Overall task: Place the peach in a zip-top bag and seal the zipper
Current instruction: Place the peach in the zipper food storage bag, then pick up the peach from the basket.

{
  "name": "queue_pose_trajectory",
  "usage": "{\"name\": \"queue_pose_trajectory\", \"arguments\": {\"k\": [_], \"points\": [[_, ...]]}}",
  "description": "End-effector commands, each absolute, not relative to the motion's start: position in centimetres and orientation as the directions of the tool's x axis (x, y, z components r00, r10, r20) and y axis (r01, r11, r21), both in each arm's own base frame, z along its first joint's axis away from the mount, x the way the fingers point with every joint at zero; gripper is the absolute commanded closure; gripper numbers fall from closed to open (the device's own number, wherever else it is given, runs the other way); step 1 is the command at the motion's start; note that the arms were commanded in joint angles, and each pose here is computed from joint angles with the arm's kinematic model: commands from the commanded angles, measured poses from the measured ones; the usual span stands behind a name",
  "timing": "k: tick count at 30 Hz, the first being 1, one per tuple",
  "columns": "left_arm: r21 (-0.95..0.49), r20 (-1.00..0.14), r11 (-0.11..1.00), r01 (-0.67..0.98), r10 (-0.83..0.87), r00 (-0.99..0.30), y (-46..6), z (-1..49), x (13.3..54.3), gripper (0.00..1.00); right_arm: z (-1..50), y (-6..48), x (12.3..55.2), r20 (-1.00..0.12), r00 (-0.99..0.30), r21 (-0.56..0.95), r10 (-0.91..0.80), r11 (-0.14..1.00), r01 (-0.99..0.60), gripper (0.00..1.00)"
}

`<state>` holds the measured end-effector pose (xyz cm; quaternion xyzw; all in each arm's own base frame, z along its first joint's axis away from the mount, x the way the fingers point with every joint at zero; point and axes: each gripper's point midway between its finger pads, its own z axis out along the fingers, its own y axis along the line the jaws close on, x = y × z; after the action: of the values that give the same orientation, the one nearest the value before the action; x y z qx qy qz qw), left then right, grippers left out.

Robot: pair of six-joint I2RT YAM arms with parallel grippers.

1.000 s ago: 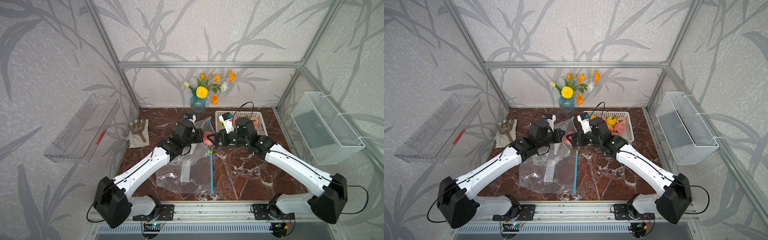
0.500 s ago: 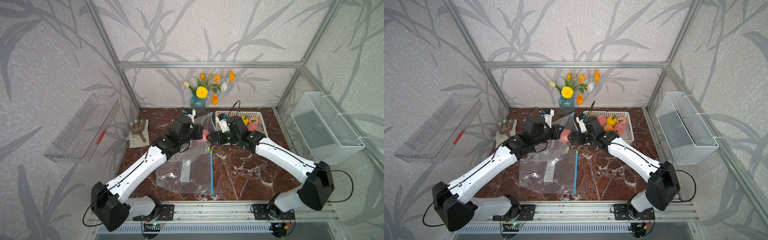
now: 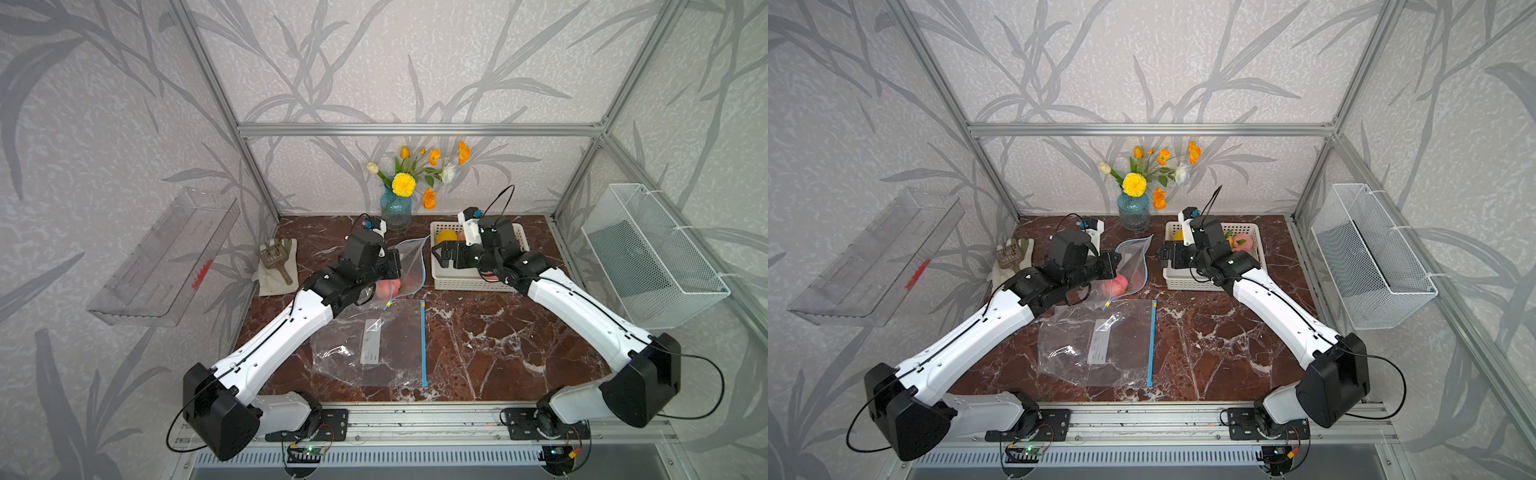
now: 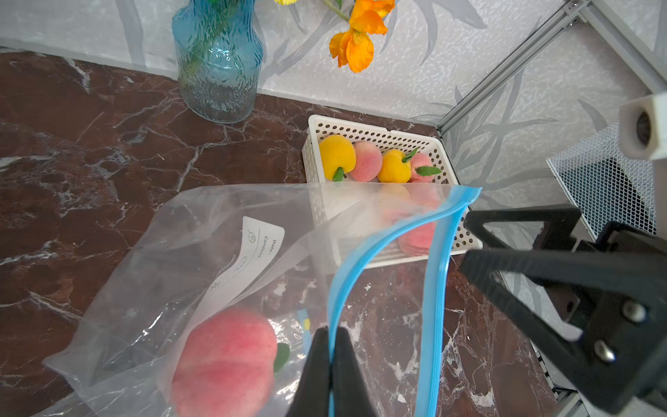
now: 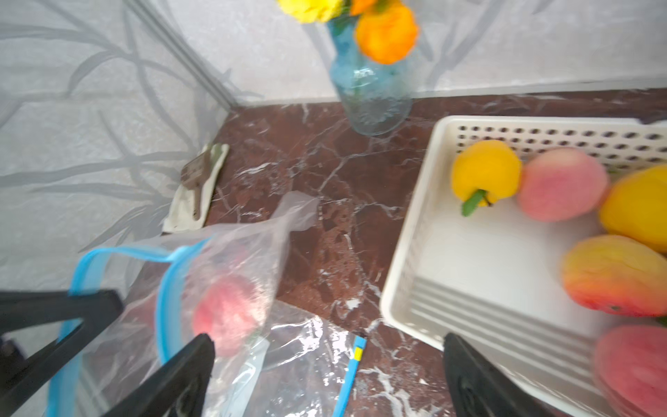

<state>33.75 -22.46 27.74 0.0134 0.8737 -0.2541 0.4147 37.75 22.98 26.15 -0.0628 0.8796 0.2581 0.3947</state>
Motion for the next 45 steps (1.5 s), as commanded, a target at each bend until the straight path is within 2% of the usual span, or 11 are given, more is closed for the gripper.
{"name": "queue_pose_trajectory", "arguments": {"k": [1, 3, 7, 11, 16, 24, 34, 38, 40, 45], "points": [[-0.471, -0.702, 0.846, 0.252, -0.186, -0.687, -23.8, 27.4, 34.2, 1.00, 21.7, 18.2, 39.1, -0.652, -0.750, 0.317, 0.111, 0.938, -0.137, 0.01], [-0.496, -0.680, 0.829, 0.258, -0.187, -0.709, -24.7, 26.9, 34.3, 1.00, 20.0, 15.5, 40.1, -0.616, -0.778, 0.245, 0.122, 0.969, -0.042, 0.01], [-0.539, -0.635, 0.801, 0.260, -0.185, -0.750, -26.1, 25.6, 34.5, 1.00, 17.7, 11.9, 41.6, -0.586, -0.805, 0.098, 0.095, 0.994, 0.045, 0.01], [-0.555, -0.609, 0.794, 0.246, -0.187, -0.771, -26.6, 24.6, 34.8, 1.00, 15.4, 10.5, 43.2, -0.564, -0.825, 0.013, 0.045, 0.999, 0.046, 0.00], [-0.562, -0.591, 0.792, 0.239, -0.183, -0.785, -26.9, 24.0, 34.8, 1.00, 12.3, 10.0, 46.2, -0.498, -0.867, -0.063, -0.003, 0.997, 0.033, 0.06], [-0.552, -0.574, 0.805, 0.217, -0.178, -0.799, -26.5, 23.0, 34.5, 1.00, 8.6, 8.8, 49.5, -0.410, -0.910, -0.192, -0.065, 0.981, 0.017, 0.07], [-0.548, -0.566, 0.810, 0.208, -0.176, -0.806, -26.6, 22.5, 34.7, 1.00, 5.1, 8.5, 50.3, -0.334, -0.937, -0.252, -0.103, 0.968, -0.016, 0.16], [-0.549, -0.561, 0.809, 0.208, -0.172, -0.810, -26.7, 22.3, 34.6, 1.00, 4.9, 8.7, 50.4, -0.338, -0.935, -0.241, -0.103, 0.970, -0.020, 0.25], [-0.547, -0.561, 0.811, 0.205, -0.174, -0.809, -26.6, 22.3, 34.7, 1.00, 4.9, 8.9, 50.4, -0.339, -0.935, -0.232, -0.102, 0.972, -0.022, 0.34], [-0.551, -0.563, 0.810, 0.202, -0.182, -0.806, -26.6, 22.4, 34.7, 1.00, 5.9, 9.5, 49.9, -0.365, -0.926, -0.186, -0.098, 0.982, -0.031, 0.40]]}}
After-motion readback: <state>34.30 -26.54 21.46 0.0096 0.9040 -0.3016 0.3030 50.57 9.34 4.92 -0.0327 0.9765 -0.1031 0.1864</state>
